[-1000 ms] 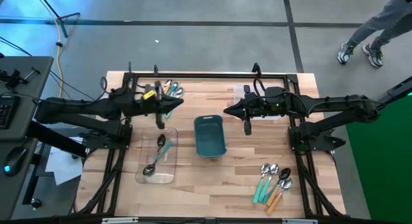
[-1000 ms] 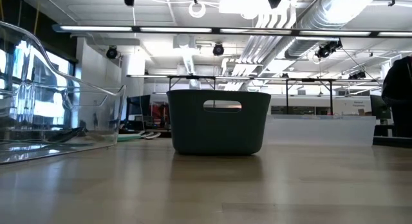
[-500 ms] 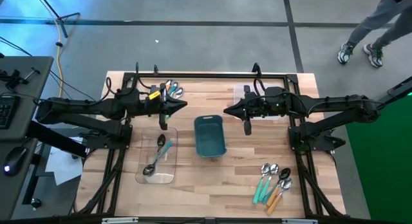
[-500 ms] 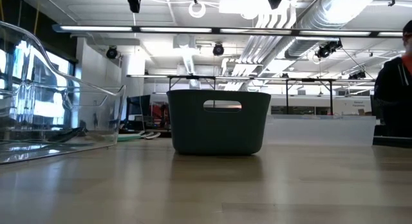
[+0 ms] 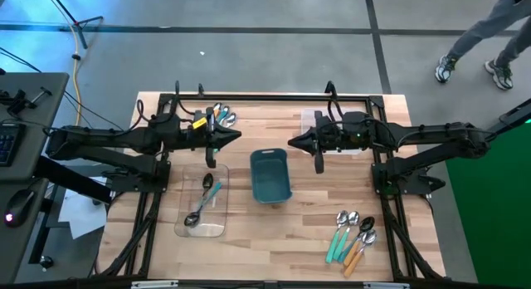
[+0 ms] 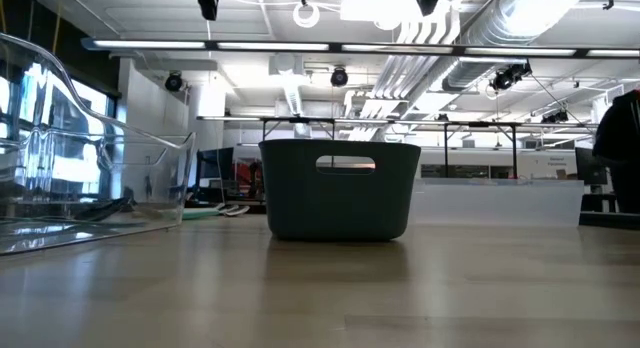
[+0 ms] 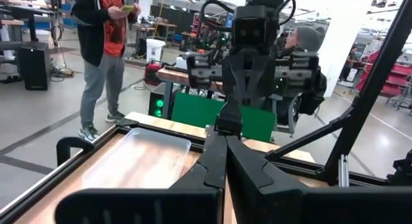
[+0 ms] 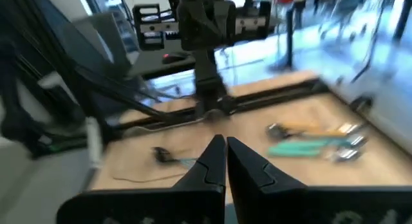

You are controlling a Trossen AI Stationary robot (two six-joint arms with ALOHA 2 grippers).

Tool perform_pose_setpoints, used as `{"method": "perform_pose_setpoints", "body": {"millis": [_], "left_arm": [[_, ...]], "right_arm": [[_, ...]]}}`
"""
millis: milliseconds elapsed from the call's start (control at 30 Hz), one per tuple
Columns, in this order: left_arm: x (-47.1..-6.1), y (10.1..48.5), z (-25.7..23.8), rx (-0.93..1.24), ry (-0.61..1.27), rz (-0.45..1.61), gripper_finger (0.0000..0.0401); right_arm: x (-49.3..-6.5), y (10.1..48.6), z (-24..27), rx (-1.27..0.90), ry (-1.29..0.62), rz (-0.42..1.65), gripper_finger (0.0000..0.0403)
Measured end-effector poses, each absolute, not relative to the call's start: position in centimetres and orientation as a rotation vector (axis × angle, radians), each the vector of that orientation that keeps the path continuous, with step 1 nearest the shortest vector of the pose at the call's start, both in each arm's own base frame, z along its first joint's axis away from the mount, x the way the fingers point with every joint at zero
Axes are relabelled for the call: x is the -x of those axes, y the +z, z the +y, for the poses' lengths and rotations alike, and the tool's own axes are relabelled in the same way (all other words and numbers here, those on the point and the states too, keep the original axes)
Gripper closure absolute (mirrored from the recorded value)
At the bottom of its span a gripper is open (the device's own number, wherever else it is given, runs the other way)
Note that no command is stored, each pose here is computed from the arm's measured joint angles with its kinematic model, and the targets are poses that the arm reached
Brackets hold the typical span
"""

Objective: Sort silverware by color (type)
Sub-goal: Put the blue spoon into the transparent bin

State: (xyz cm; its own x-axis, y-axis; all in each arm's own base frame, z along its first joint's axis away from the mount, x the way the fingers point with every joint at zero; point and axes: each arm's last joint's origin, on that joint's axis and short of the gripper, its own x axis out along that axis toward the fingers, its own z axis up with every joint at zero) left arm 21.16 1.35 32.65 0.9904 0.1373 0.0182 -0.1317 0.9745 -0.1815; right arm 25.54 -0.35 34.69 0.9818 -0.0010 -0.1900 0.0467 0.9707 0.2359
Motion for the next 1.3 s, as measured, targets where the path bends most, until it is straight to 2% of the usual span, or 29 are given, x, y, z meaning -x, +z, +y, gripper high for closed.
{"method": "perform_pose_setpoints", "body": {"millis": [100,200,367,500,733,967,1167,1300], "left_arm": [[-21.2,32.7,1.4,0.181,0.135,-0.037,0.0401],[-21.2,32.7,1.4,0.182,0.136,-0.037,0.0401],[-21.2,32.7,1.4,0.196,0.135,-0.038,0.0401],[-21.2,32.7,1.4,0.207,0.137,-0.039,0.0401],[-21.2,32.7,1.4,0.208,0.139,-0.039,0.0401],[-21.2,32.8,1.4,0.208,0.142,-0.045,0.0401],[-21.2,32.8,1.4,0.209,0.142,-0.046,0.0401],[-21.2,32.8,1.4,0.209,0.142,-0.046,0.0401]], "right_arm": [[-25.4,34.0,0.3,-0.386,0.070,0.281,0.0402],[-24.8,32.6,1.7,-0.562,0.157,0.480,0.0402],[-22.5,29.9,5.2,-0.768,0.072,0.884,0.0402],[-20.4,27.8,8.3,-0.892,-0.065,1.083,0.0402],[-17.0,24.3,12.8,-1.205,-0.328,1.241,0.0402],[-14.8,20.8,14.2,-1.427,-0.541,1.340,0.0402],[-13.9,19.1,15.4,-1.564,-0.524,1.309,0.0402],[-13.7,17.9,16.3,-1.539,-0.551,1.357,0.0402]]}}
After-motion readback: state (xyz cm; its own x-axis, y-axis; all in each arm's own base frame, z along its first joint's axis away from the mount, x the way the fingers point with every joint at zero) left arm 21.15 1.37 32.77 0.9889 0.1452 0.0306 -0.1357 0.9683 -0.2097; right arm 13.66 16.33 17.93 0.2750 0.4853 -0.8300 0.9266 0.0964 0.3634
